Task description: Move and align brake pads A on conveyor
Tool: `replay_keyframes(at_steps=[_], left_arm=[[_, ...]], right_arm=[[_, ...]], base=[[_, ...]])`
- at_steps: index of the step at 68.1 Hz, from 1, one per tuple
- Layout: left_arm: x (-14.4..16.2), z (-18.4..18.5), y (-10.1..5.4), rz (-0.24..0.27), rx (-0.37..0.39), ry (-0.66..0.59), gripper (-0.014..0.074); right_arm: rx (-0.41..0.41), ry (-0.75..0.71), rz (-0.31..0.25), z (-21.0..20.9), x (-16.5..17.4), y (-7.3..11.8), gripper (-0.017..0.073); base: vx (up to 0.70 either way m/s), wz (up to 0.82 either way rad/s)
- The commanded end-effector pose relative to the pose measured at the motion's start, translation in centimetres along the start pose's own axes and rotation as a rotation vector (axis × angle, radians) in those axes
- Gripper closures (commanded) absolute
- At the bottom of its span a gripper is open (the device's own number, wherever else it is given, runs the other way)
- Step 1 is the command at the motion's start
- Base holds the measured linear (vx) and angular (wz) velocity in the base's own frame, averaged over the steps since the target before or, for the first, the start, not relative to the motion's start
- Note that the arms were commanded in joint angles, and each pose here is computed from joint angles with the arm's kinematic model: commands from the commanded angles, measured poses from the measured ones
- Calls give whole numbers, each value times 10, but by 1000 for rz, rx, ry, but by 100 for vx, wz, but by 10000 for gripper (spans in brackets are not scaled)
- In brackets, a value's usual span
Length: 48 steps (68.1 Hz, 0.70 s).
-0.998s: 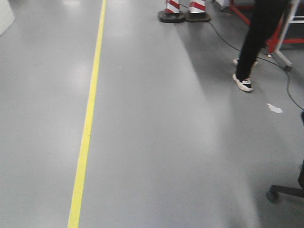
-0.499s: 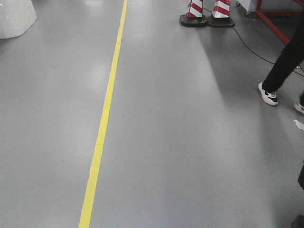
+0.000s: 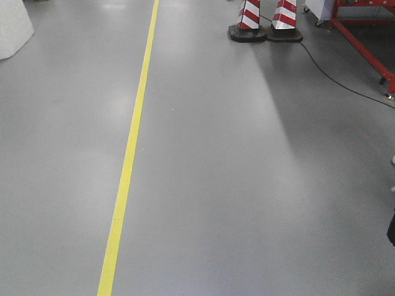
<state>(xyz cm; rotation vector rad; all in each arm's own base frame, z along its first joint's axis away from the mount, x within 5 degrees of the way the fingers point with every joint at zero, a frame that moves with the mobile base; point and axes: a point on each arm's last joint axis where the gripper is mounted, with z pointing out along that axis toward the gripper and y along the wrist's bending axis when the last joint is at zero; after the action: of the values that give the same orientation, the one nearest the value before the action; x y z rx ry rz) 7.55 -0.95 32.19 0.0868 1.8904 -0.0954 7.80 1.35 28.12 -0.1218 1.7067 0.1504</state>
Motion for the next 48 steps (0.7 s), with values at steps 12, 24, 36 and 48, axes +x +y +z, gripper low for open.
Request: replay_keyframes(at_steps=[12, 24, 36, 48], left_arm=[[-17, -4, 0, -8, 3, -120, 522], [-17, -4, 0, -8, 3, -120, 522], [-17, -4, 0, -8, 3, -120, 522], [-17, -4, 0, -8, 3, -120, 522]], right_arm=[[-6, -129, -7, -2, -19, 1, 536], [-6, -129, -7, -2, -19, 1, 536], [-6, -129, -7, -2, -19, 1, 536], [-6, -129, -7, -2, -19, 1, 536]], base=[[43, -5], [43, 0], [45, 6], [46, 10]])
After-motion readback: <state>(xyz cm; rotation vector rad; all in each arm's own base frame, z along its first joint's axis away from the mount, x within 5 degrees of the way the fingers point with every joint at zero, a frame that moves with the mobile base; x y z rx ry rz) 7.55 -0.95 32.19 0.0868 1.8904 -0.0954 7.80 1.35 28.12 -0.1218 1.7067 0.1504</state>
